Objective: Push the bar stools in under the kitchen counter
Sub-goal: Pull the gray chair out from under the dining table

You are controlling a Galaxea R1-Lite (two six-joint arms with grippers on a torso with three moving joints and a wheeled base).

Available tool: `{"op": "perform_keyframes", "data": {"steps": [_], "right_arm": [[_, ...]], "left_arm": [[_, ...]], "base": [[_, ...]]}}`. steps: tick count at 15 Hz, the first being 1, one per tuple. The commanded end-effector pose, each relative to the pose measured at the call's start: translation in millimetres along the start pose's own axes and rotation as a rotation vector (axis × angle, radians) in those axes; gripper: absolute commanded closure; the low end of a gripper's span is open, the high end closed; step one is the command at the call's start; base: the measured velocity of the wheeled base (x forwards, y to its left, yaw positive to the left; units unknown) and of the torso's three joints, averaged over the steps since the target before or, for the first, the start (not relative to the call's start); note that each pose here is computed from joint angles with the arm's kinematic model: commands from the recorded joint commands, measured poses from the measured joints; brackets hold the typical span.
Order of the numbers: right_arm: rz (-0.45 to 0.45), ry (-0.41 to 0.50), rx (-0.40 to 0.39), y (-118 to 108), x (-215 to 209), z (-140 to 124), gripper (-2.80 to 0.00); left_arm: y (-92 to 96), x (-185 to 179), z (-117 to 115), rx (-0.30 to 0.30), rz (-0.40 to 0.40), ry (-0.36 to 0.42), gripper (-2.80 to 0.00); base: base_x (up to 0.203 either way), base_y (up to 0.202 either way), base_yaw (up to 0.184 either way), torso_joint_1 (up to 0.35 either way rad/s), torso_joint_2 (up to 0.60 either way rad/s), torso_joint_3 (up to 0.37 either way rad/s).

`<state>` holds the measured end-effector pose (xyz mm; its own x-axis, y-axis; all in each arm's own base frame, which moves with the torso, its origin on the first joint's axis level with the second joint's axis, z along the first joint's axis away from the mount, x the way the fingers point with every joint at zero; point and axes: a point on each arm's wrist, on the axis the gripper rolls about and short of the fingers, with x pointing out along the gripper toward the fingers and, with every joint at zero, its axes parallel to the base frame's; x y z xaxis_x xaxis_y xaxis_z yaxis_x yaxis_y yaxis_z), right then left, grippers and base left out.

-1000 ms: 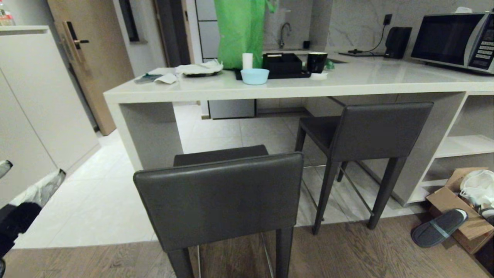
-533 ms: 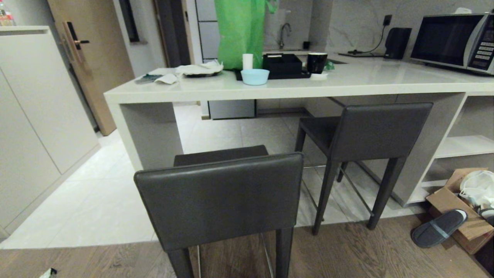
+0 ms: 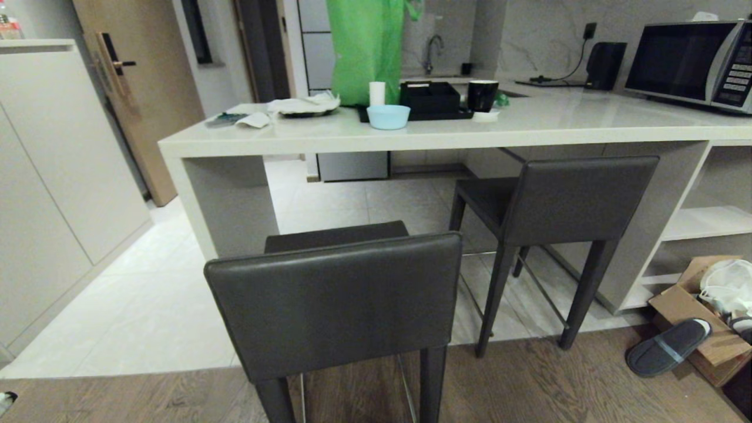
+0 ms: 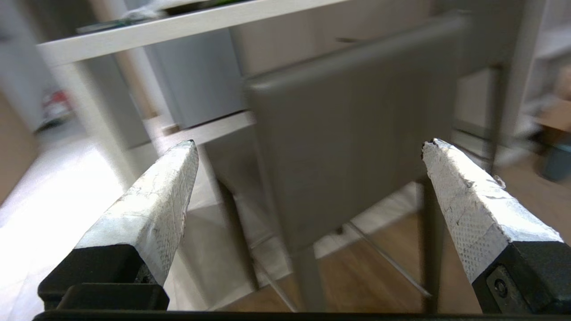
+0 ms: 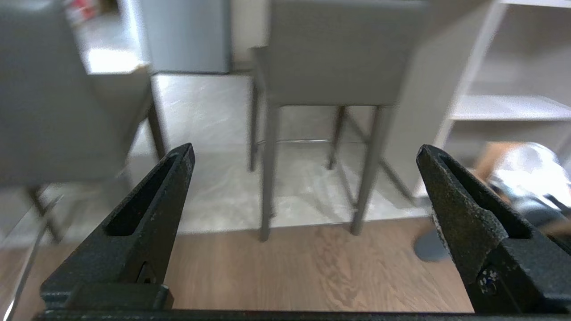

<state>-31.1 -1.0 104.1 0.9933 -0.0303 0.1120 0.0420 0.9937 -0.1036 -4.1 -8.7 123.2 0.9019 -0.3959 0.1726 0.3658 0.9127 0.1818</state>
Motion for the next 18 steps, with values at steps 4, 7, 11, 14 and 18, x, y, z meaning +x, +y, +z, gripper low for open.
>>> {"op": "perform_keyframes", "data": {"steps": [4,7,11,14,18], "right_arm": [[0.041,0.049,0.007,3.5,5.4,-22.9,-2.8],[0.09,0.068,0.006,4.8,5.2,-25.1,-2.8],[0.051,0.108,0.064,4.3,4.9,-28.7,-2.8],[0.038,0.104,0.091,4.0,5.0,-28.2,-2.8],[0.04,0.102,0.094,4.1,5.1,-28.3,-2.8]], "left_arm": [[-11.7,-27.8,-24.9,-0.024,0.134,0.08,-2.8],[-8.9,-29.3,-35.4,-0.115,0.329,0.199,-2.8],[-8.0,-29.5,-42.2,-0.122,0.4,0.232,-2.8],[-8.0,-29.5,-42.0,-0.109,0.397,0.234,-2.8],[-8.0,-29.4,-42.3,-0.121,0.398,0.232,-2.8]], "base": [[0.0,0.0,0.0,0.0,0.0,0.0],[0.0,0.0,0.0,0.0,0.0,0.0],[0.0,0.0,0.0,0.0,0.0,0.0],[0.0,0.0,0.0,0.0,0.0,0.0],[0.0,0.0,0.0,0.0,0.0,0.0]]}}
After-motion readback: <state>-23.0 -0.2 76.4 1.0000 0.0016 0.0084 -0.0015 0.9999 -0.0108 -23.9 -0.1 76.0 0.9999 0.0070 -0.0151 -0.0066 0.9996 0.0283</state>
